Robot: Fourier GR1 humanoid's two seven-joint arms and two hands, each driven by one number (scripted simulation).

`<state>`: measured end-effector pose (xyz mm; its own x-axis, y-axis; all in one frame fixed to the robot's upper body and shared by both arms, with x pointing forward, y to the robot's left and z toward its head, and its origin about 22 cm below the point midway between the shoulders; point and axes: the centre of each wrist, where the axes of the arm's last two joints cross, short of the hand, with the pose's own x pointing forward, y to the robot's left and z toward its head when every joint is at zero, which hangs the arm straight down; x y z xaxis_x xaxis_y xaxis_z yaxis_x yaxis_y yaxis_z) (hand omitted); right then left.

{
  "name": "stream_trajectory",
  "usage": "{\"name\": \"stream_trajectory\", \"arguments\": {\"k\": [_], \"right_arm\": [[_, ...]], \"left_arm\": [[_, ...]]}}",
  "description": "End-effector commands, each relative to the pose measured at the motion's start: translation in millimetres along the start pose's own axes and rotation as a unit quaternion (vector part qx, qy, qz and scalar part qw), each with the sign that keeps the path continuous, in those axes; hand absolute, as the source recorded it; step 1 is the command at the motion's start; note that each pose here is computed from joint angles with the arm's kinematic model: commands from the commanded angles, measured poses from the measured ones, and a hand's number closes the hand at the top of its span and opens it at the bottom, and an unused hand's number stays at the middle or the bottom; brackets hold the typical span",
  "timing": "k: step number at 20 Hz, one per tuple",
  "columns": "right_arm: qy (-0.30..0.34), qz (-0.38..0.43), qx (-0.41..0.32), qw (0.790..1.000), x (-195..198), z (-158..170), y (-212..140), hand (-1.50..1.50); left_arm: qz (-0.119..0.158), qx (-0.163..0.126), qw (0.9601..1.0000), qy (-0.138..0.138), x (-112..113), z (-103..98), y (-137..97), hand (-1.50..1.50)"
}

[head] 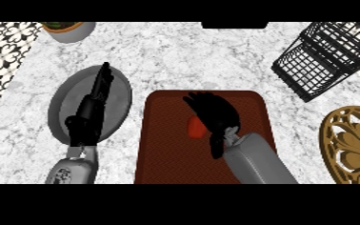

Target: Pick the bell pepper from the tray and place it in the tiered basket

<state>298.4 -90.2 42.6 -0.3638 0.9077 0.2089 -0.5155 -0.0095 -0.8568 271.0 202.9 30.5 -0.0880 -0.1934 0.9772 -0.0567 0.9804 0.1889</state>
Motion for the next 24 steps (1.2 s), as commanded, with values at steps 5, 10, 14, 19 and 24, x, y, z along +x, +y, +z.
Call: {"name": "stream_trajectory", "arguments": {"k": [5,10,14,19,24], "right_arm": [[0.001,-0.007,0.002,1.000,14.5,-9.1,1.6,-1.50],[-0.006,-0.022,0.004,1.000,13.3,-18.3,33.7,-1.50],[-0.003,-0.050,-0.027,0.998,8.5,-18.5,46.3,-1.50],[-0.022,0.012,-0.093,0.995,1.0,-31.2,46.2,1.50],[-0.029,0.042,-0.123,0.991,5.8,-41.6,58.9,1.50]], "left_arm": [[0.002,-0.002,1.0000,-0.003,24.2,11.5,6.2,0.00],[0.003,0.001,1.0000,-0.003,11.1,2.6,-16.9,0.00],[0.010,-0.003,0.9999,-0.007,17.7,14.3,-17.7,0.00],[0.001,-0.001,1.0000,-0.003,2.5,-1.0,-7.7,0.00],[-0.008,0.009,0.9999,-0.006,9.1,-3.3,-1.3,0.00]]}}
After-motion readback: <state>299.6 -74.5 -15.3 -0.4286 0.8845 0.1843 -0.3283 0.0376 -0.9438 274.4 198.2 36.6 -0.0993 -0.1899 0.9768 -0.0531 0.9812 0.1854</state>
